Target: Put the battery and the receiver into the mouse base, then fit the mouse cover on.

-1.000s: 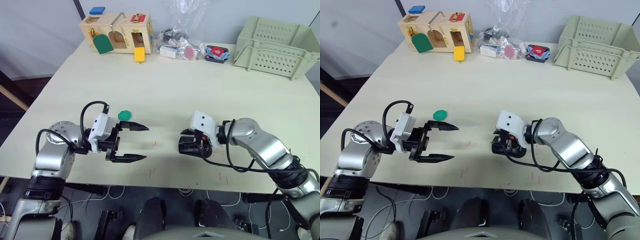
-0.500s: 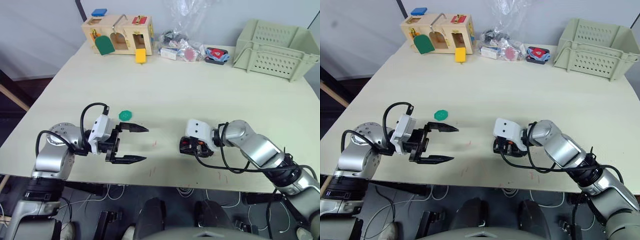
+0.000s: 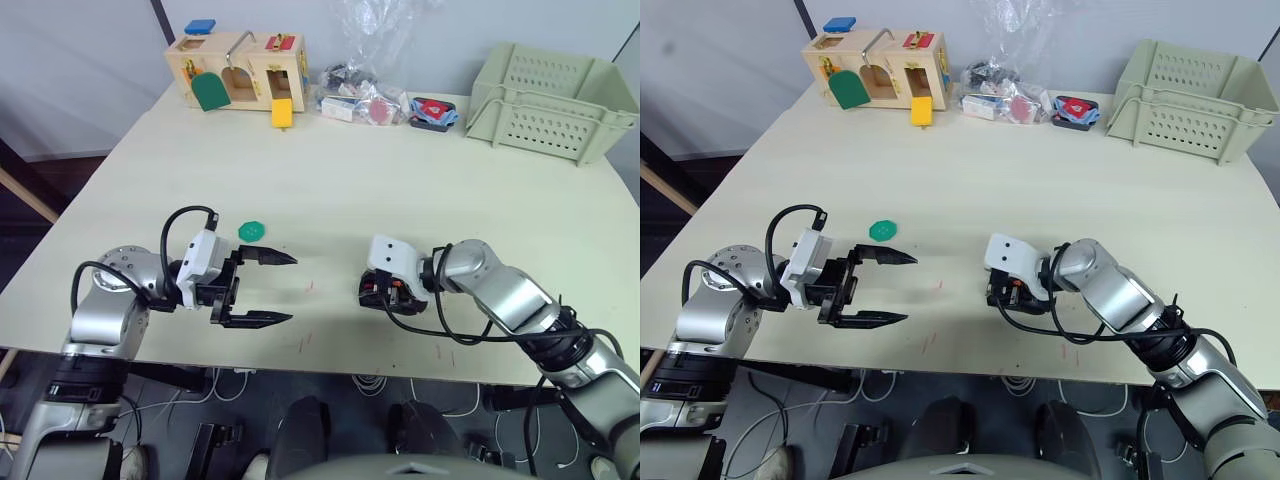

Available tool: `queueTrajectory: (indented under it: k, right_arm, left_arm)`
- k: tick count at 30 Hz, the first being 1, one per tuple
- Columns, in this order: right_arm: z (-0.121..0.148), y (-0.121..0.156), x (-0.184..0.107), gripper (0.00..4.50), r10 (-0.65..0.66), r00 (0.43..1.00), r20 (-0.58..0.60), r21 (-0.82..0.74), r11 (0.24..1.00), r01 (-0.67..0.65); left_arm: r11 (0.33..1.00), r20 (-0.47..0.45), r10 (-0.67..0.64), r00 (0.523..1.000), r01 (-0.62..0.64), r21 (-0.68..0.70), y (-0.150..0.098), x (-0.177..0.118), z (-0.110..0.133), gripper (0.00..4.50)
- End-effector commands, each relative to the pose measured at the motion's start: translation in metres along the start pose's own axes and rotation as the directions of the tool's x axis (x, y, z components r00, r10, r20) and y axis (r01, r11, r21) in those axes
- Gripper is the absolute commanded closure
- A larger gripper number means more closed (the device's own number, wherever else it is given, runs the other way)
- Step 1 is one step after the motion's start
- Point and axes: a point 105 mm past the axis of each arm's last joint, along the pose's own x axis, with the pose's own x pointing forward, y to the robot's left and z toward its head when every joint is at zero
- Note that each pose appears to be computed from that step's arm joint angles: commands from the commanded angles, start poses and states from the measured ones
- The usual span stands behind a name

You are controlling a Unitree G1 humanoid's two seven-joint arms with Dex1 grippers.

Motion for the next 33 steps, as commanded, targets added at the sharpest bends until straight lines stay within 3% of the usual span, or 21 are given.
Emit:
queueTrajectory:
  k: [1,7,15,24,30,33]
  right_arm:
    - [0.008,-0.005,-0.014,2.76,-0.029,0.993,0.117,0.006,1.0,0.028]
    - [0.025,-0.006,-0.039,2.76,-0.049,0.94,0.337,-0.012,0.998,0.057]
    - [0.006,-0.004,-0.056,2.76,-0.098,0.869,0.485,0.003,0.994,0.11]
    - [-0.023,-0.006,-0.047,2.76,-0.12,0.835,0.536,0.146,0.988,0.049]
    - [-0.063,0.011,-0.021,2.76,-0.07,0.896,0.438,0.138,0.99,0.01]
    - [-0.064,0.011,-0.02,2.76,-0.082,0.888,0.453,0.131,0.991,0.025]
  left_arm:
    - [0.999,-0.001,-0.013,1.0,0.013,0.047,0.0,-0.002,0.009,0.0]
    - [0.999,0.002,-0.014,1.0,0.014,0.046,0.0,-0.002,0.009,0.0]
    - [0.999,-0.001,-0.016,1.0,0.016,0.046,0.001,-0.002,0.008,0.0]
    - [0.999,0.001,-0.016,1.0,0.016,0.048,0.002,-0.001,0.009,0.0]
    - [0.999,0.005,-0.011,1.0,0.011,0.047,0.003,0.0,0.009,0.0]
    - [0.999,0.01,0.008,1.0,-0.008,0.037,0.004,0.0,0.009,0.0]
